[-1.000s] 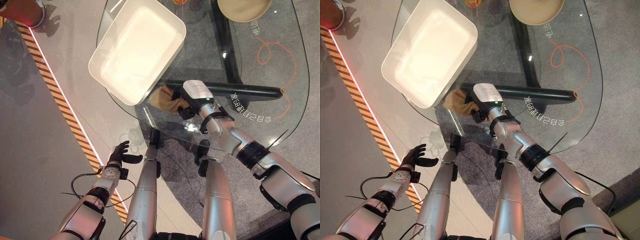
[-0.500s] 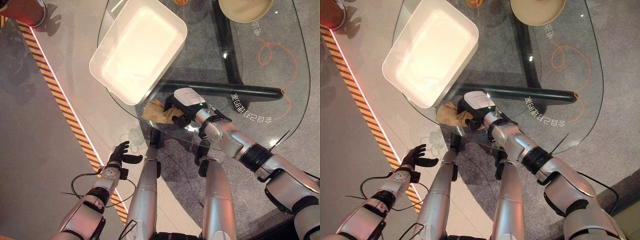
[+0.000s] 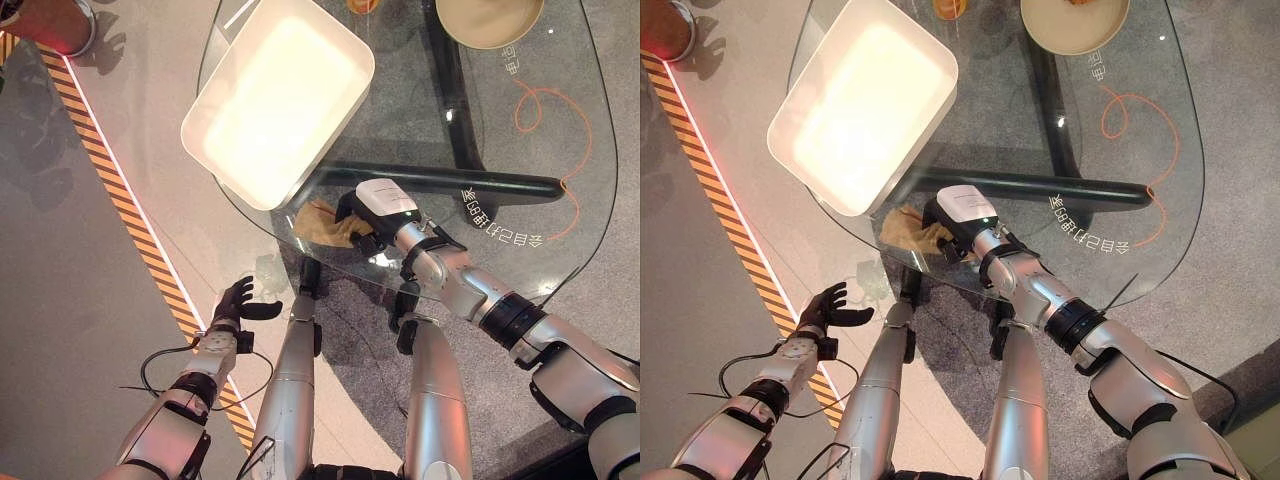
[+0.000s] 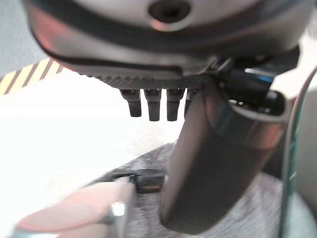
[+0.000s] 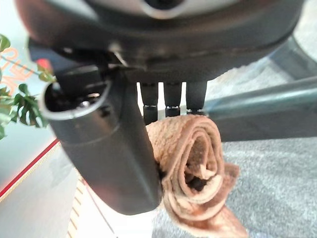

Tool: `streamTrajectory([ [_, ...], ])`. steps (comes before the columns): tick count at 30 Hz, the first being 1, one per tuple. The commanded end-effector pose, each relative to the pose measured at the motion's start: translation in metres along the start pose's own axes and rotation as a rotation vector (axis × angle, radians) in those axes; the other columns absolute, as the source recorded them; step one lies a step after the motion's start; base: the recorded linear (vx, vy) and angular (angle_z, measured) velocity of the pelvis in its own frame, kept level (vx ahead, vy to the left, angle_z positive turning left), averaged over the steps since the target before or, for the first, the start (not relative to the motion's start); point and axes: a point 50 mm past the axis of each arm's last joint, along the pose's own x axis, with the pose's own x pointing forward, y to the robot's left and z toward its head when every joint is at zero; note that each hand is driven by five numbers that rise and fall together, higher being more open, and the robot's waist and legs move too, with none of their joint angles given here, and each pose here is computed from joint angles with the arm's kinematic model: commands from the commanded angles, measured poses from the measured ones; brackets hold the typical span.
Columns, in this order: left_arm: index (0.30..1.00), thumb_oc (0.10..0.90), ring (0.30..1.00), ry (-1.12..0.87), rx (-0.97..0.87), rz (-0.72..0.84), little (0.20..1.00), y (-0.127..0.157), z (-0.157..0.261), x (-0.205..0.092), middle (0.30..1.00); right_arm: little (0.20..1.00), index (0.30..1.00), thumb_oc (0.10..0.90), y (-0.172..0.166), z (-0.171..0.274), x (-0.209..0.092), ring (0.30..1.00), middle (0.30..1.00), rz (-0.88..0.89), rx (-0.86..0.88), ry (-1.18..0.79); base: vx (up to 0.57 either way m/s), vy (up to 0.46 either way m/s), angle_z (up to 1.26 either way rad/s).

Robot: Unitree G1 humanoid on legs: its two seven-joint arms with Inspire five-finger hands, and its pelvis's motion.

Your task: Wipe the table with a cloth and put it in the basket.

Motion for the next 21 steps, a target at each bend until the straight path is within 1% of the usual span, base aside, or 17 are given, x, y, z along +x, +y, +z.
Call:
streamTrajectory([
  [1,0.900,0.800,0.900,-0.162,-0.272,0.035,0.900,0.006,0.028,0.001,0.900,0.200,0.300,0.100,-0.045,0.022,0.010,0.300,0.300,-0.291,0.111,-0.070,0.00,0.000,0.00],
  [2,0.900,0.800,0.900,-0.212,-0.353,0.047,0.900,0.007,0.035,0.000,0.900,0.200,0.300,0.100,-0.048,0.016,0.010,0.300,0.300,-0.331,0.143,-0.038,-0.01,-0.027,0.03],
  [3,0.900,0.800,0.900,-0.303,-0.488,0.073,0.900,0.009,0.051,-0.002,0.900,0.200,0.300,0.100,-0.056,0.005,0.009,0.300,0.300,-0.415,0.216,0.028,-0.01,-0.024,0.04],
  [5,0.900,0.800,0.900,-0.350,-0.552,0.089,0.900,0.012,0.059,-0.004,0.900,0.200,0.300,0.100,-0.060,0.001,0.008,0.300,0.300,-0.466,0.264,0.059,0.00,0.000,0.00],
  [8,0.900,0.800,0.900,-0.485,-0.705,0.124,0.900,0.020,0.083,-0.010,0.900,0.200,0.300,0.100,-0.068,-0.012,0.001,0.300,0.300,-0.595,0.373,0.133,0.00,0.000,0.00],
  [13,0.900,0.800,0.900,-0.621,-0.760,0.113,0.900,0.022,0.109,-0.017,0.900,0.200,0.300,0.100,-0.072,-0.018,-0.009,0.300,0.300,-0.700,0.459,0.164,0.00,0.000,0.00],
  [14,0.900,0.800,0.900,-0.680,-0.790,0.080,0.900,0.022,0.121,-0.022,0.900,0.200,0.300,0.100,-0.074,-0.021,-0.016,0.300,0.300,-0.745,0.478,0.166,0.00,0.000,0.00],
  [16,0.900,0.800,0.900,-0.740,-0.818,0.041,0.900,0.021,0.131,-0.027,0.900,0.200,0.300,0.100,-0.076,-0.023,-0.022,0.300,0.300,-0.783,0.488,0.160,0.00,0.000,0.00],
  [21,0.900,0.800,0.900,-0.856,-0.895,-0.070,0.900,0.013,0.148,-0.041,0.900,0.200,0.300,0.100,-0.086,-0.025,-0.033,0.300,0.300,-0.881,0.505,0.131,0.00,0.000,0.00],
])
